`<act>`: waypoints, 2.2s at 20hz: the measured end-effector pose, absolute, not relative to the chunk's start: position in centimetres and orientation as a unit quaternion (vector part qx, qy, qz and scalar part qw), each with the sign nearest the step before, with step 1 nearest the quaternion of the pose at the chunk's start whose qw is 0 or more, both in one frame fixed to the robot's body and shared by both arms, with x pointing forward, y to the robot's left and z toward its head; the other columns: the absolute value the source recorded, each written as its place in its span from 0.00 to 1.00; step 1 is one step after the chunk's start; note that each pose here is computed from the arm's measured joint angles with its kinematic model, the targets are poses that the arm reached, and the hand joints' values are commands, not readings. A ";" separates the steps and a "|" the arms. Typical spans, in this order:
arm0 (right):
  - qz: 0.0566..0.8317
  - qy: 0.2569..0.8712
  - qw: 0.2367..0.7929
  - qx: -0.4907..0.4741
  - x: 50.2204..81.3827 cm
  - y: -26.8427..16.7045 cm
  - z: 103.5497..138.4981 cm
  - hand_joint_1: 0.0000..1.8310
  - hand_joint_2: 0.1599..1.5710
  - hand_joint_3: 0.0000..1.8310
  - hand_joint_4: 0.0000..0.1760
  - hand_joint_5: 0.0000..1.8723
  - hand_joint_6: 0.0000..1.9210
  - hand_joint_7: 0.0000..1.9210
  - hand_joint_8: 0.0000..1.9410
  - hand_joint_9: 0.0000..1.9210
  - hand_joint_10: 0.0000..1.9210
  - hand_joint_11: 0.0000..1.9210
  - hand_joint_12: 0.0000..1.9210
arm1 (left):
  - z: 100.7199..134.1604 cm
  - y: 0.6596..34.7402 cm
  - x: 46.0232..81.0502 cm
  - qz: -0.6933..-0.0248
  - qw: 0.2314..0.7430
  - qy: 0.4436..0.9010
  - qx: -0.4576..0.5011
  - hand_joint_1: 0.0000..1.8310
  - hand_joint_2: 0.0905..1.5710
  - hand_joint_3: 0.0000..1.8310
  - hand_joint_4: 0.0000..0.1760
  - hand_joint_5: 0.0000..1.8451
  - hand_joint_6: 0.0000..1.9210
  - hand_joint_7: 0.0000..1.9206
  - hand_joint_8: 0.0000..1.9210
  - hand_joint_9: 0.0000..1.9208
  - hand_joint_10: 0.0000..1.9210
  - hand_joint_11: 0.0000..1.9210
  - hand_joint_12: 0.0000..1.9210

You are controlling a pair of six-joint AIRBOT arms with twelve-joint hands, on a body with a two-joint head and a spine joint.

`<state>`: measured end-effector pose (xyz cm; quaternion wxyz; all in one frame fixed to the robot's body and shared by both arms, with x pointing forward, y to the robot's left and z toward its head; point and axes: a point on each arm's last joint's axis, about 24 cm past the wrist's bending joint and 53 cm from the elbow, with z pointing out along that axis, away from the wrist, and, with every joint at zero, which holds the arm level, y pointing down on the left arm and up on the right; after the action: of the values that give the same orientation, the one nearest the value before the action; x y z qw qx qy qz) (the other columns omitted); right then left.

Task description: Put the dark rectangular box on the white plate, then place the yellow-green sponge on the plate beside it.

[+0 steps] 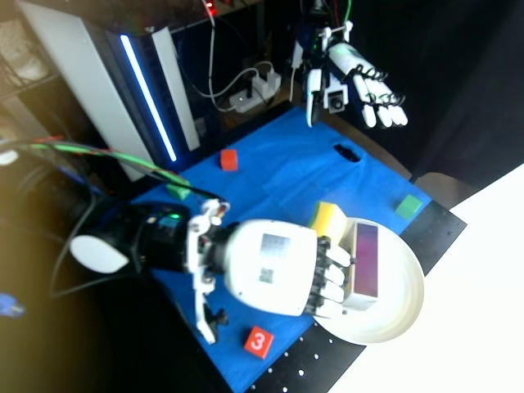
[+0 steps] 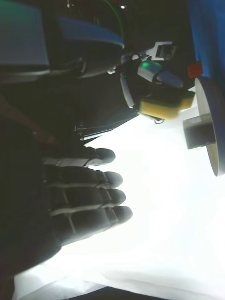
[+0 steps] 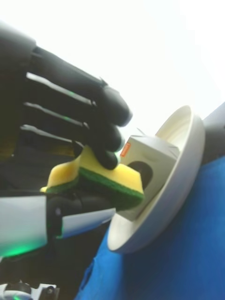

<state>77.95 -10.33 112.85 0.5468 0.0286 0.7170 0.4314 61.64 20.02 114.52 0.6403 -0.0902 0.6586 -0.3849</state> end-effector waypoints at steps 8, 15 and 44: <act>0.435 0.719 0.542 0.022 77.4 -9.7 112.8 0.45 0.44 0.00 0.53 0.06 0.00 0.10 0.00 0.12 0.00 0.00 0.40 | 114.4 19.9 61.6 -0.388 0.637 0.659 -0.093 0.46 0.61 0.00 0.47 0.14 0.00 0.10 0.00 0.04 0.00 0.00 0.15; 0.468 0.696 0.544 0.006 74.8 -9.8 115.6 0.44 0.47 0.00 0.63 0.04 0.00 0.05 0.00 0.04 0.01 0.00 0.18 | 114.8 20.0 61.6 -0.391 0.642 0.652 -0.095 0.45 0.61 0.00 0.62 0.12 0.00 0.09 0.00 0.03 0.00 0.00 0.13; 0.543 0.594 0.566 0.178 60.5 -24.2 114.9 0.43 0.50 0.00 0.41 0.08 0.00 0.07 0.00 0.05 0.00 0.00 0.12 | 118.0 24.1 58.7 -0.426 0.662 0.603 -0.128 0.39 0.59 0.00 0.52 0.12 0.00 0.11 0.00 0.12 0.00 0.00 0.30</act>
<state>60.55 -24.22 114.90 0.5663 0.1780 0.5940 0.5429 58.70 24.14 117.98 0.6625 -0.1277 0.6031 -0.4255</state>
